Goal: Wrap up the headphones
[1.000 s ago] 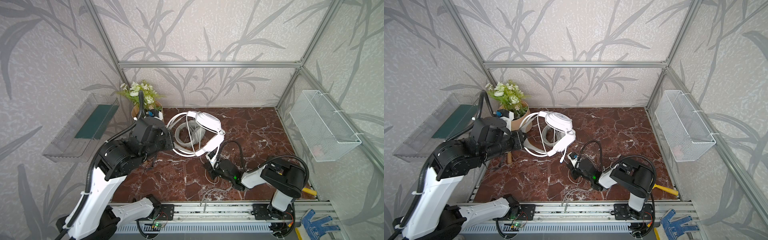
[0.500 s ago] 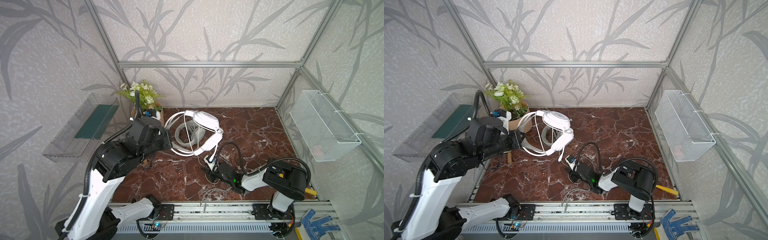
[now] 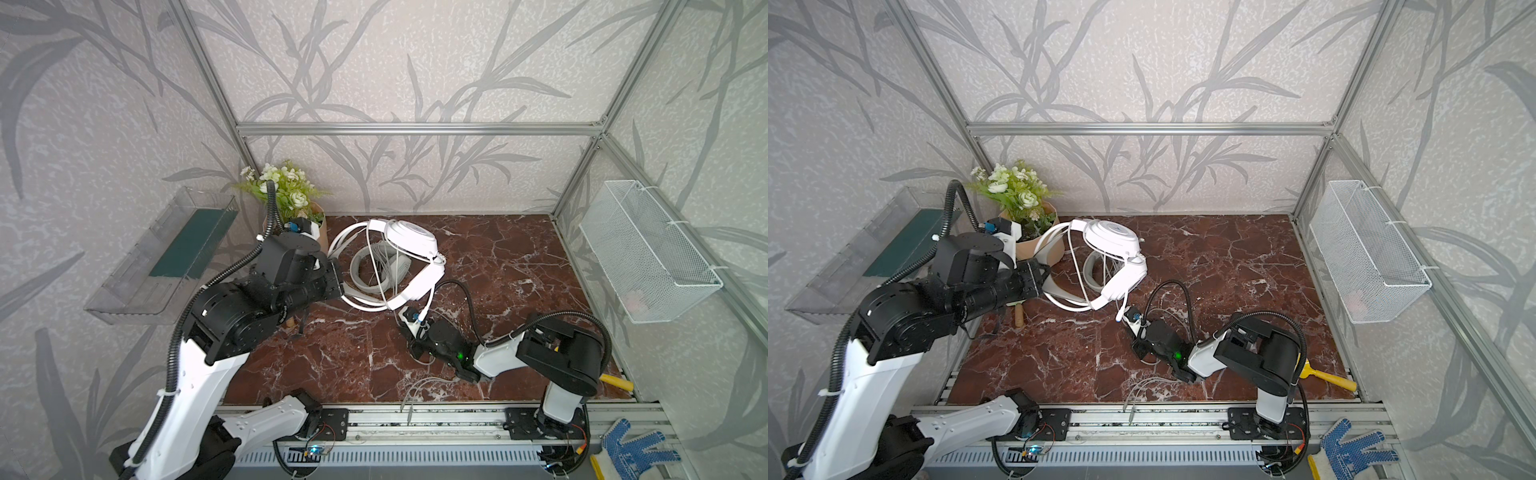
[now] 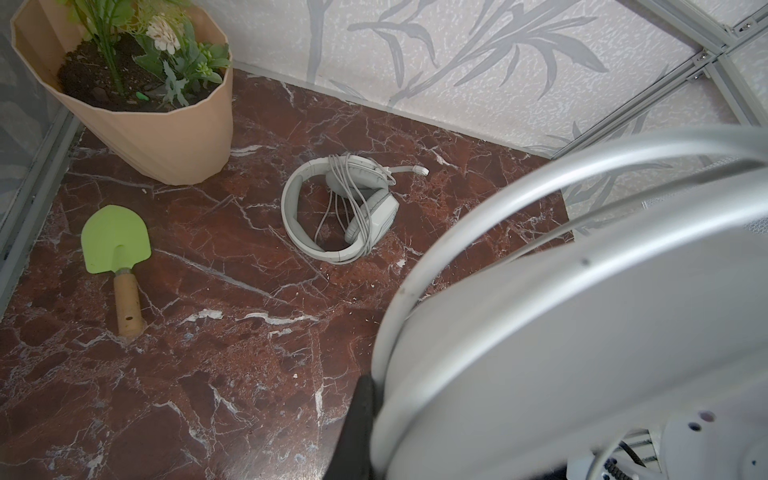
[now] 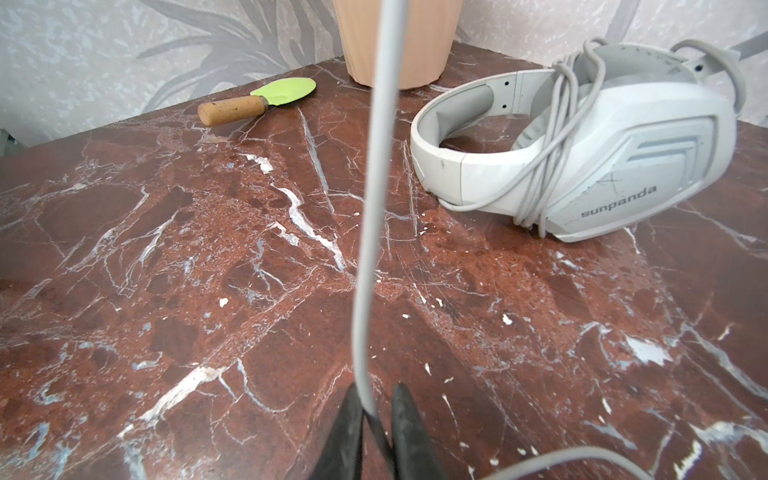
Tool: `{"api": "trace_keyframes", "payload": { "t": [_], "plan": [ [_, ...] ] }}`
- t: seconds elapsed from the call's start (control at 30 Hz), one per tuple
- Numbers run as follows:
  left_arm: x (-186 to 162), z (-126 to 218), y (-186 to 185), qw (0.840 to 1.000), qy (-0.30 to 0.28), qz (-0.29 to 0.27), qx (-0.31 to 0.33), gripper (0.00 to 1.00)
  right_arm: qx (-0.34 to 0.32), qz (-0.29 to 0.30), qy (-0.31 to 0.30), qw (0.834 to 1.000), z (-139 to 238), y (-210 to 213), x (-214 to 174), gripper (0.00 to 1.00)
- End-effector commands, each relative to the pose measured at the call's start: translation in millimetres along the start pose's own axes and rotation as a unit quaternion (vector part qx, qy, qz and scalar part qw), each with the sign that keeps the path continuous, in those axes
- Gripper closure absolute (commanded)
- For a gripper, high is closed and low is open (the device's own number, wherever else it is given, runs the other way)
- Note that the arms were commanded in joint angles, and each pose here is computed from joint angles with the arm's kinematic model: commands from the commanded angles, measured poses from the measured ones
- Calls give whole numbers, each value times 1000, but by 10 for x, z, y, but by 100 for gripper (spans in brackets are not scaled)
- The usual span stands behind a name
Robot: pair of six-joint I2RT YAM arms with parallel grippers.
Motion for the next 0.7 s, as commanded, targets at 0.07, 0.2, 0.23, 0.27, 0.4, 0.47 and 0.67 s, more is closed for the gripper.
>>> {"api": "trace_keyframes", "payload": {
  "t": [0.07, 0.2, 0.23, 0.27, 0.4, 0.47, 0.67],
  "plan": [
    [135, 87, -76, 999, -33, 27, -30, 100, 12, -7, -14, 1000, 61, 17, 56, 95],
    [142, 56, -58, 999, -32, 29, -23, 100, 19, -16, -19, 1000, 150, 48, 41, 100],
    [145, 48, -51, 999, -31, 30, -20, 100, 20, -16, -19, 1000, 165, 59, 36, 100],
    [145, 37, -47, 999, -29, 32, -19, 100, 21, -15, -19, 999, 181, 77, 30, 100],
    [147, 13, -47, 999, -26, 36, -19, 100, 25, -16, -25, 999, 218, 116, 29, 100],
    [151, 0, -44, 999, -25, 36, -17, 100, 28, -17, -33, 999, 244, 134, 71, 100],
    [186, -52, 32, 999, -31, 31, 9, 100, 50, -1, -47, 998, 434, 279, 256, 100]
  ]
}}
Point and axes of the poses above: each gripper's point midway between its finger pads, its own z axis back along the fingers, its own y axis along the line the jaws close on, x = y × z, the point moved 4 cm from there along z, back along the fingers, and after that the axes turned 10 degrees about z, right-handed, at the moved point
